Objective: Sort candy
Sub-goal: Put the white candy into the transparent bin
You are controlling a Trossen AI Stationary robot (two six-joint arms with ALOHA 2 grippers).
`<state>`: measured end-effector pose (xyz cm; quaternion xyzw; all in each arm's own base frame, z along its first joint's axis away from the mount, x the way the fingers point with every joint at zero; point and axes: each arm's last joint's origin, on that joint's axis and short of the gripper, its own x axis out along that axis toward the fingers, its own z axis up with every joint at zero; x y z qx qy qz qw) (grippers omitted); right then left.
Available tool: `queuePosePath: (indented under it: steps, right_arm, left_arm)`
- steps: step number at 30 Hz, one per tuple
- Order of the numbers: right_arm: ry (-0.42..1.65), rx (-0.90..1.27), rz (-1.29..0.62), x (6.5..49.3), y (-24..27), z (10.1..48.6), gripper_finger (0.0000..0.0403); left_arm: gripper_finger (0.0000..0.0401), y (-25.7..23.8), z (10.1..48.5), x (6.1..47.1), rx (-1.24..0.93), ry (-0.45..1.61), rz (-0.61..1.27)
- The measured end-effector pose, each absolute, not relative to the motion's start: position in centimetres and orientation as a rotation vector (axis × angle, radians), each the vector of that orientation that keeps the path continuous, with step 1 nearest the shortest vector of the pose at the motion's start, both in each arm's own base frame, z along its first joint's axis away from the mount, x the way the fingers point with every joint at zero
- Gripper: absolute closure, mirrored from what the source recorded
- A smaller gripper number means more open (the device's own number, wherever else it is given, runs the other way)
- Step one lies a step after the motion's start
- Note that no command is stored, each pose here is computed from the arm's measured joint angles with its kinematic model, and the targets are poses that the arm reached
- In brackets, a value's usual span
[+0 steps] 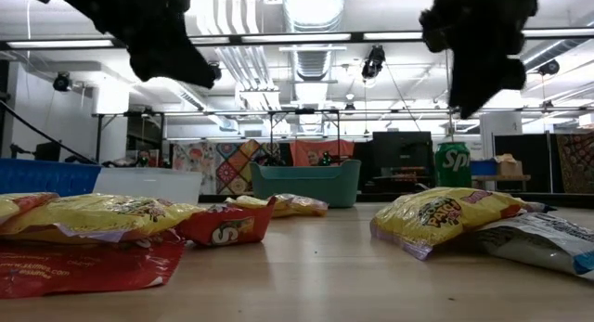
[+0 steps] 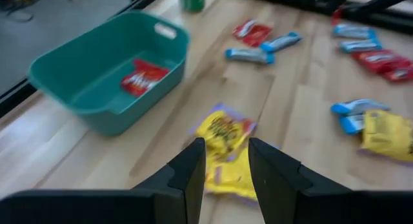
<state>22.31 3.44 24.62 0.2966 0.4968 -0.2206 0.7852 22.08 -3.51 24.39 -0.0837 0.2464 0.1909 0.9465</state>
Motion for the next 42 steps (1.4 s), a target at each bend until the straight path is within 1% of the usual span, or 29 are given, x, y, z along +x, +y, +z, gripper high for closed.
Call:
queuePosePath:
  steps: [3, 8, 12, 22, 27, 34, 36, 38, 42]
  right_arm:
    - [1.128, 0.672, -0.539, 21.6, 3.8, 24.4, 0.0207]
    - [1.228, 0.687, -0.647, 20.3, 3.9, 23.9, 0.0207]
    - [1.319, 0.645, -0.728, 20.1, 3.8, 22.8, 0.0207]
    - [1.546, 0.446, -0.717, 22.3, 4.3, 18.5, 0.0207]
    - [1.607, 0.368, -0.727, 23.1, 4.1, 16.7, 0.0207]
    - [1.632, 0.314, -0.717, 23.9, 3.2, 15.2, 0.0208]
    - [1.633, 0.313, -0.711, 24.1, 2.9, 14.8, 0.0215]
    - [1.628, 0.313, -0.698, 24.1, 2.7, 14.4, 0.0229]
    - [1.603, 0.333, -0.666, 24.0, 2.3, 13.8, 0.0281]
  left_arm:
    - [0.0298, -3.8, 24.4, 22.6, -0.161, 0.476, 0.371]
    - [0.0298, -4.0, 23.7, 23.2, -0.138, 0.492, 0.369]
    - [0.0298, -4.2, 23.4, 23.8, -0.119, 0.493, 0.363]
    - [0.0298, -4.3, 24.0, 24.3, -0.085, 0.463, 0.346]
    - [0.0298, -4.3, 24.0, 24.3, -0.085, 0.462, 0.346]
    - [0.0298, -4.3, 24.1, 24.3, -0.088, 0.456, 0.345]
    - [0.0298, -4.3, 24.1, 24.3, -0.09, 0.451, 0.344]
    - [0.0298, -4.3, 24.1, 24.3, -0.09, 0.452, 0.344]
    - [0.0298, -4.3, 24.2, 24.4, -0.092, 0.447, 0.344]
